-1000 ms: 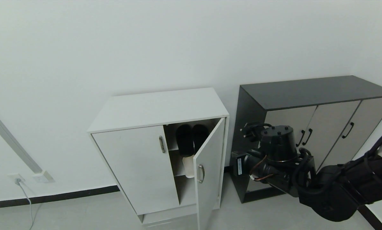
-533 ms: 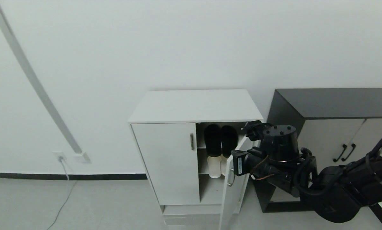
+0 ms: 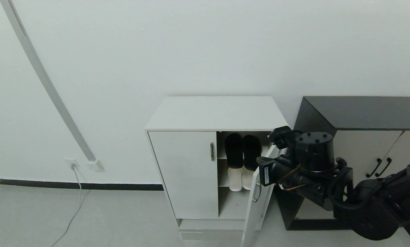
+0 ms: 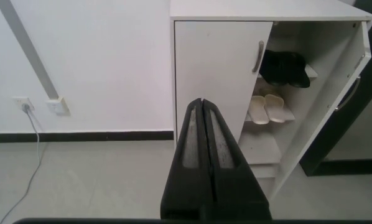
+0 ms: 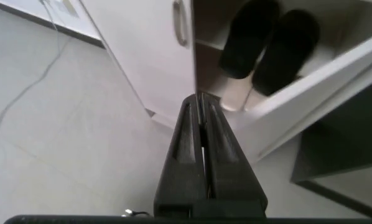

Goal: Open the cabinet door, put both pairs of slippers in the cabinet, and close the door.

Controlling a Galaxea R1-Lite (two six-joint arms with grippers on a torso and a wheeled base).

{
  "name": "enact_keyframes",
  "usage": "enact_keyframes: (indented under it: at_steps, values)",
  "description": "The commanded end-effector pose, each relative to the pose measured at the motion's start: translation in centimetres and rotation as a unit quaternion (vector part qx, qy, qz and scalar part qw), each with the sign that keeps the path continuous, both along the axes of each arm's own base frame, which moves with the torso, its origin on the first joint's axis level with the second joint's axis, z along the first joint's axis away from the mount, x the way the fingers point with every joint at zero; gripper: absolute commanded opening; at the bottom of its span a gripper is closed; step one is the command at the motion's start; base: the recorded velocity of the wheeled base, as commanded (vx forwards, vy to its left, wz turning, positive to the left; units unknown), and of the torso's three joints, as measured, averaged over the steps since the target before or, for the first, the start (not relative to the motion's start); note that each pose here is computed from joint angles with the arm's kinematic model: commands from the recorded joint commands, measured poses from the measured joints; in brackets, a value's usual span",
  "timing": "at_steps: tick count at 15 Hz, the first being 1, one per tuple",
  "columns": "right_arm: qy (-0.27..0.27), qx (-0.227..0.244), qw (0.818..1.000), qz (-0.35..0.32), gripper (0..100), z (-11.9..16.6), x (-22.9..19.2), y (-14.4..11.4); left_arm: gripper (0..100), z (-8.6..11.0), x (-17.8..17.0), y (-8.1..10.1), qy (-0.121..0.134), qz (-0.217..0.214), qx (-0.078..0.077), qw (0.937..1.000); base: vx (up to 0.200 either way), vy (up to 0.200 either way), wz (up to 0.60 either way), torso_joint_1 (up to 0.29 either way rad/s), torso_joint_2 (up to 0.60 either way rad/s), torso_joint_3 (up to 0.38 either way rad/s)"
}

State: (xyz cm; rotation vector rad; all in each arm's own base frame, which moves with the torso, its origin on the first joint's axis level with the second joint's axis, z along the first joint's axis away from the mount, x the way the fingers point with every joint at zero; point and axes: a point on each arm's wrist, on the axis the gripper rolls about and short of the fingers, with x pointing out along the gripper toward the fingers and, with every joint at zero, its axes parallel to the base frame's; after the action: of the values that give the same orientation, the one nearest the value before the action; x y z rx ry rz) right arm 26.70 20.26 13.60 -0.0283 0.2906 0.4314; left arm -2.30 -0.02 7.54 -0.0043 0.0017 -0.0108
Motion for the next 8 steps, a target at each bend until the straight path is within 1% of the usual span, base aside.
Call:
enact_keyframes:
  at_steps: [1, 3, 4, 5, 6, 8]
  values:
    - [0.001, -0.011, 1.000, -0.006, 0, 0.7, -1.5, -1.8, 0, 0.0, 0.0, 0.0, 0.001, -0.001, 0.001, 1.0000, 0.000, 0.000, 0.00, 0.000, 0.00, 0.000]
    - [0.021, -0.026, 0.999, -0.009, 0, 0.3, -2.6, -2.9, 0, 0.0, 0.0, 0.0, 0.001, -0.001, 0.001, 1.0000, 0.000, 0.000, 0.00, 0.000, 0.00, 0.000]
    - [0.042, -0.041, 0.998, -0.012, 0, -0.7, -3.3, -3.7, 0, 0.0, 0.0, 0.0, 0.001, -0.001, 0.001, 1.0000, 0.000, 0.000, 0.00, 0.000, 0.00, 0.000]
    - [0.048, -0.045, 0.998, -0.013, 0, -1.1, -3.4, -3.9, 0, 0.0, 0.0, 0.0, 0.001, -0.001, 0.001, 1.0000, 0.000, 0.000, 0.00, 0.000, 0.00, 0.000]
    - [0.066, -0.054, 0.996, -0.013, 0, -2.2, -3.4, -3.9, 0, 0.0, 0.0, 0.0, 0.001, -0.001, 0.001, 1.0000, 0.000, 0.000, 0.00, 0.000, 0.00, 0.000]
    - [0.085, -0.064, 0.994, -0.014, 0, -3.5, -2.7, -3.6, 0, 0.0, 0.0, 0.0, 0.001, -0.001, 0.001, 1.0000, 0.000, 0.000, 0.00, 0.000, 0.00, 0.000]
